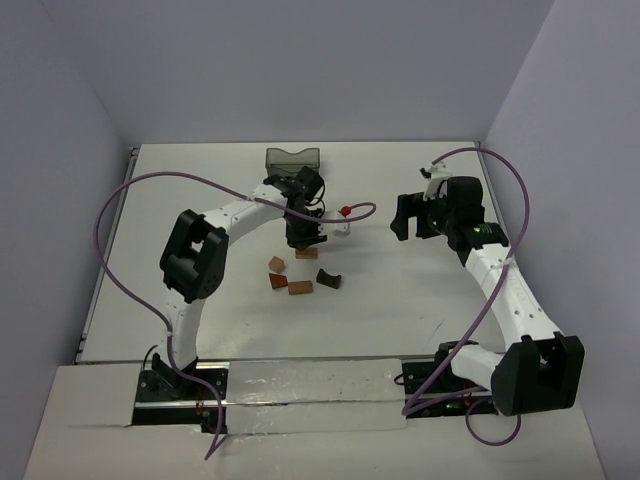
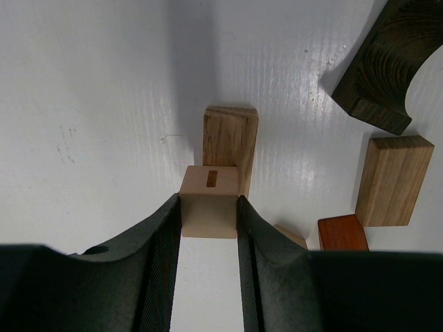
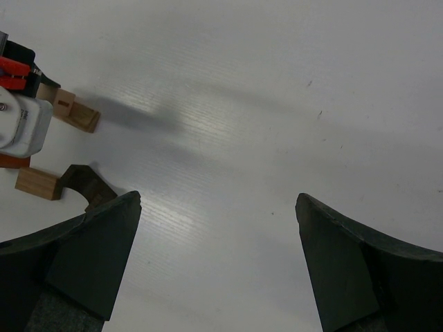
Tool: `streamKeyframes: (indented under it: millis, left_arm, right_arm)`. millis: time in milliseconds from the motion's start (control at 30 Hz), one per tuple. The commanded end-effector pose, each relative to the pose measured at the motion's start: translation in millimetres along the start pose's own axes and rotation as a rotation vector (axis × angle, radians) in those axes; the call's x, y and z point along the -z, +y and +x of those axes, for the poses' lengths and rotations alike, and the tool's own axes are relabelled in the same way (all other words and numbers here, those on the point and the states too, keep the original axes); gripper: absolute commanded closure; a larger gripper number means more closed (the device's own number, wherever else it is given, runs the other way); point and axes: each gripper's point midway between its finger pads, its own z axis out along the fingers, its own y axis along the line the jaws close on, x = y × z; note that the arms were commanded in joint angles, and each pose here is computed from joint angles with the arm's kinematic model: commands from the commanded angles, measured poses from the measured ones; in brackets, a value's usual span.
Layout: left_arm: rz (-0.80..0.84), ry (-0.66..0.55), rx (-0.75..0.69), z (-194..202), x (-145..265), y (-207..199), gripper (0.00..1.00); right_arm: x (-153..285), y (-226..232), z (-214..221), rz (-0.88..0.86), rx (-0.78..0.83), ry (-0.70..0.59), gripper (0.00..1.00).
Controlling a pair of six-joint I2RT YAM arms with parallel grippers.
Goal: Build the wood block tower
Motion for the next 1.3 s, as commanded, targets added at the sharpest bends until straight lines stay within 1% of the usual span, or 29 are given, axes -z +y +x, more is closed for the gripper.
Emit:
streamKeyframes:
  millis: [0,733,1100,1267]
  left_arm:
    - [0.0,-0.043,-0.022,-14,5,4,0.71]
    - [0.017,-0.023,-0.007,-12,8,-6,0.7]
    - [0.032,-0.001,0.006,-6,-1,-9,0.67]
    - [0.035,0.0,0.009,-7,-3,-9,0.64]
  right_arm:
    - [-2,-4,-7,0.01,0.013,-0.024,0.0]
    - [-2,-4,-7,0.005,0.011,-0.023,0.0]
    - [-2,-4,-7,0.007,0.012,-0.022,0.0]
    - [-2,-4,-7,0.007,0.012,-0.022,0.0]
